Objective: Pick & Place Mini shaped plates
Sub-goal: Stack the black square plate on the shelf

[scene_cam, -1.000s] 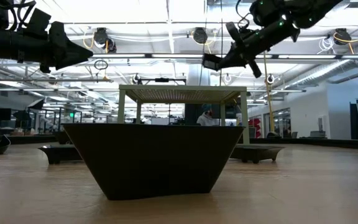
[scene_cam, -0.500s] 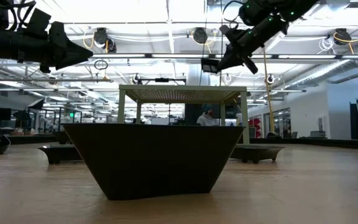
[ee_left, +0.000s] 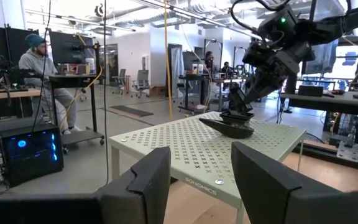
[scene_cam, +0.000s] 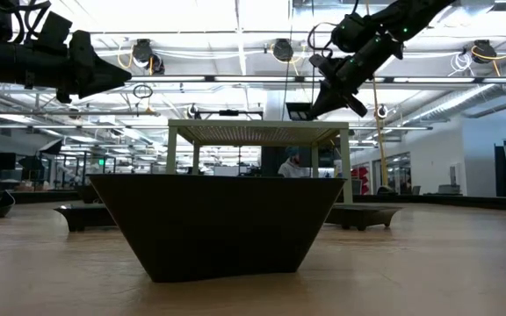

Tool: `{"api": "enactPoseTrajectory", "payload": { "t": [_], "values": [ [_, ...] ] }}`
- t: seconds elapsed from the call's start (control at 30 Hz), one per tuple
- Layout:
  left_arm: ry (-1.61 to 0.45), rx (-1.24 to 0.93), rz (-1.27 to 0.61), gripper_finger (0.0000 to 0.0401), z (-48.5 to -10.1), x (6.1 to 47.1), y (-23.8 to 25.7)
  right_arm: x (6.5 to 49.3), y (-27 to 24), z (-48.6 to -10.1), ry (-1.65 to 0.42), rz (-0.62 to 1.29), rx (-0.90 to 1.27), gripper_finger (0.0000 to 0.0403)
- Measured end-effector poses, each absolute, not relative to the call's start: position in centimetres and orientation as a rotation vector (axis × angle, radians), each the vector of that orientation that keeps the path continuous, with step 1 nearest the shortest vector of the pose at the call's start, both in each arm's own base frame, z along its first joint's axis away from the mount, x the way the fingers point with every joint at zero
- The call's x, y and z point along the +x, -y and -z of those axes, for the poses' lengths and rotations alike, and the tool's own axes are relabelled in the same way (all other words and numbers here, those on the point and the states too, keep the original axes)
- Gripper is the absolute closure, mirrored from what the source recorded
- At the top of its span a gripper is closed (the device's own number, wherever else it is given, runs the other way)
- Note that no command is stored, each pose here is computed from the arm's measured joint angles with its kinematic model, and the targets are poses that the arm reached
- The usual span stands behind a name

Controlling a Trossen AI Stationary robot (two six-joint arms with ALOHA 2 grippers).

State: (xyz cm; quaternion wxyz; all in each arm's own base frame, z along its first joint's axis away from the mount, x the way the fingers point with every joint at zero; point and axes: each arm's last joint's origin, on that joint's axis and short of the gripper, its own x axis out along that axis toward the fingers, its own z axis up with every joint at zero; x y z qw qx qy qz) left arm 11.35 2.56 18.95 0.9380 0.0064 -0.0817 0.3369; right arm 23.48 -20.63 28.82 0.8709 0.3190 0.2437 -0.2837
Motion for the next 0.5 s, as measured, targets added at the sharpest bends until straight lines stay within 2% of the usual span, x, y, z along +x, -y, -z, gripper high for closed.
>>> {"api": "enactPoseTrajectory", "payload": {
  "t": [0.5],
  "values": [
    [0.167,0.013,-0.688,0.0229,-18.95,11.35,-2.56,23.47,20.62,-28.81,-0.522,0.583,0.629,0.0382]
  ]
}}
